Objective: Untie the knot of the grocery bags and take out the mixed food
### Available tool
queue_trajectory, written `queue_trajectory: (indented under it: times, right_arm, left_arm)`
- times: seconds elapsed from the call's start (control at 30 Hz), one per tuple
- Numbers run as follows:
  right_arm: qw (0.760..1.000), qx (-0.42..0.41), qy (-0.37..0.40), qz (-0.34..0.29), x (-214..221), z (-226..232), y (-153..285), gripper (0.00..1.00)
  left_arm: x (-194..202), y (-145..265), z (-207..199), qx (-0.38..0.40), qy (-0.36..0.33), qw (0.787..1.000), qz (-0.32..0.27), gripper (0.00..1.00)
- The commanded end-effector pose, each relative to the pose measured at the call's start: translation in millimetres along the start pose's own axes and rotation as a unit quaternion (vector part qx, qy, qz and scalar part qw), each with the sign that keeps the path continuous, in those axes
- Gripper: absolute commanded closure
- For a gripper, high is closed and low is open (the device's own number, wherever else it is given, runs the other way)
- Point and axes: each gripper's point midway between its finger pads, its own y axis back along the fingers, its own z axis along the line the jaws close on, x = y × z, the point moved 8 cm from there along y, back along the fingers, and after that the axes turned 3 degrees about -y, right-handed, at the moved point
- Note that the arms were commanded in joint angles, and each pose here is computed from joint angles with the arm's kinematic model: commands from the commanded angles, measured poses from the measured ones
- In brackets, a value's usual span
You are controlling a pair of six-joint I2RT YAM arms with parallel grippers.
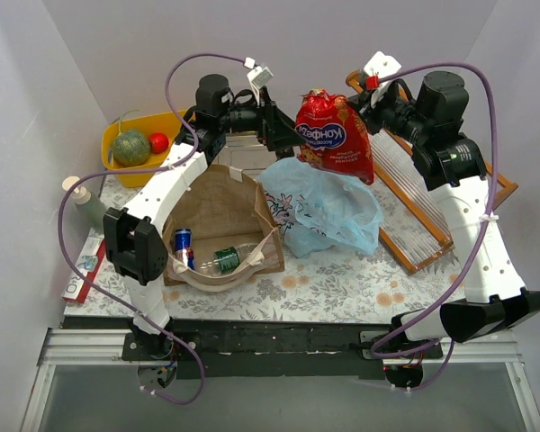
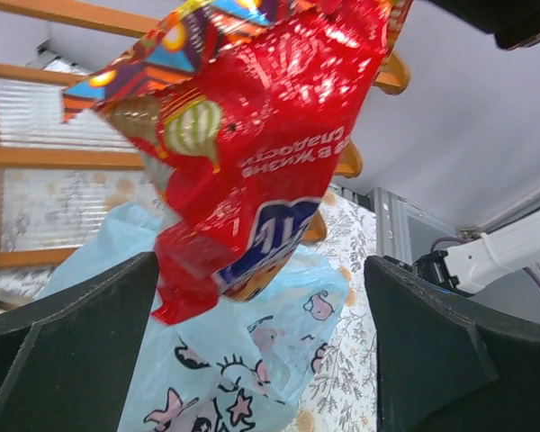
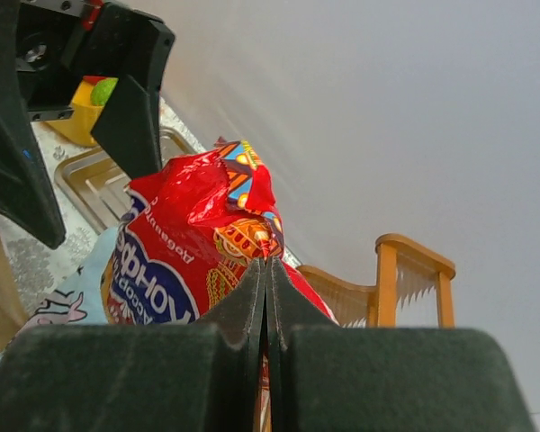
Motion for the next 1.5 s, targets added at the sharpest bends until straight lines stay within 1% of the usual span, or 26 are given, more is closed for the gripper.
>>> queue_trajectory:
  times: [0.0, 0.07, 0.2, 0.27, 0.33, 0.37, 0.4, 0.43, 0.47, 0.5, 0.53, 0.57, 0.6, 0.63, 0.67, 0.7, 0.77, 0.8, 0.83, 0.87, 0.9, 1.0, 1.1, 1.13, 1.33, 1.47]
  right_arm:
    - [0.991, 0.039, 0.062, -0.113, -71, -11, 35, 0.99]
    - [0.991, 0.038, 0.061, -0.110, -72, -12, 35, 0.99]
    - [0.992, 0.037, 0.064, -0.100, -73, -11, 38, 0.99]
    - [0.992, 0.040, 0.067, -0.095, -73, -11, 41, 0.99]
    - [0.993, 0.043, 0.071, -0.084, -69, -11, 43, 0.99]
    - [0.993, 0.045, 0.071, -0.080, -69, -11, 44, 0.99]
    - [0.993, 0.046, 0.074, -0.078, -68, -11, 45, 0.99]
    - [0.993, 0.048, 0.077, -0.072, -66, -12, 45, 0.99]
    - [0.994, 0.051, 0.075, -0.067, -63, -12, 43, 0.99]
    - [0.994, 0.052, 0.074, -0.065, -61, -12, 43, 0.99]
    - [0.994, 0.055, 0.073, -0.059, -58, -13, 41, 0.99]
    - [0.994, 0.059, 0.073, -0.053, -51, -14, 36, 0.99]
    - [0.994, 0.068, 0.074, -0.049, -48, -16, 34, 0.99]
    - [0.992, 0.097, 0.073, -0.038, -45, -22, 33, 0.93]
    - [0.989, 0.120, 0.070, -0.041, -47, -28, 34, 0.80]
    - [0.986, 0.141, 0.072, -0.046, -54, -33, 36, 0.57]
    - [0.979, 0.180, 0.080, -0.042, -63, -43, 44, 0.39]
    - [0.975, 0.194, 0.091, -0.057, -79, -46, 53, 0.29]
    - [0.971, 0.209, 0.097, -0.064, -87, -49, 60, 0.25]
    - [0.968, 0.220, 0.102, -0.069, -94, -51, 66, 0.23]
    - [0.963, 0.230, 0.118, -0.075, -102, -53, 72, 0.22]
    - [0.950, 0.260, 0.156, -0.080, -116, -57, 91, 0.22]
    - [0.945, 0.266, 0.178, -0.065, -110, -53, 100, 0.22]
    - [0.938, 0.284, 0.189, -0.064, -112, -53, 110, 0.22]
    - [0.933, 0.301, 0.194, -0.037, -100, -52, 116, 0.22]
    - [0.927, 0.313, 0.203, -0.030, -100, -55, 116, 0.22]
  left_arm:
    - [-2, -21, -14, 0.083, 0.009, 0.996, 0.001, 0.02]
    - [10, -33, -16, 0.098, 0.017, 0.995, 0.014, 0.02]
    - [27, -48, -15, 0.096, 0.021, 0.995, 0.009, 0.02]
    - [31, -52, -13, 0.097, 0.032, 0.995, 0.007, 0.11]
    - [34, -56, -10, 0.106, 0.049, 0.993, 0.007, 0.24]
    - [35, -56, -9, 0.111, 0.051, 0.992, 0.007, 0.39]
    - [35, -57, -11, 0.128, 0.043, 0.991, 0.007, 0.48]
    - [38, -59, -11, 0.139, 0.055, 0.989, 0.011, 0.57]
    - [41, -60, -13, 0.148, 0.060, 0.987, 0.013, 0.78]
    - [40, -61, -14, 0.162, 0.055, 0.985, 0.008, 0.86]
    - [44, -63, -14, 0.169, 0.076, 0.983, 0.012, 0.94]
    - [48, -66, -17, 0.181, 0.076, 0.981, 0.006, 0.99]
    - [50, -69, -18, 0.183, 0.086, 0.979, 0.003, 1.00]
    - [52, -72, -23, 0.188, 0.121, 0.975, 0.005, 1.00]
    - [59, -75, -22, 0.188, 0.131, 0.974, 0.001, 1.00]
    - [62, -78, -23, 0.182, 0.146, 0.972, -0.001, 1.00]
    - [71, -86, -25, 0.173, 0.184, 0.968, -0.001, 1.00]
    - [75, -87, -26, 0.168, 0.204, 0.965, 0.002, 1.00]
    - [77, -91, -25, 0.152, 0.228, 0.962, -0.003, 1.00]
    - [81, -92, -24, 0.139, 0.265, 0.954, 0.004, 1.00]
    - [85, -94, -22, 0.130, 0.283, 0.950, 0.005, 1.00]
    - [84, -105, -21, 0.129, 0.315, 0.940, 0.002, 1.00]
    - [77, -115, -27, 0.125, 0.336, 0.933, -0.007, 1.00]
    - [71, -118, -31, 0.130, 0.333, 0.934, -0.011, 1.00]
    - [48, -121, -47, 0.155, 0.350, 0.924, -0.017, 1.00]
    - [30, -122, -51, 0.164, 0.347, 0.923, -0.029, 1.00]
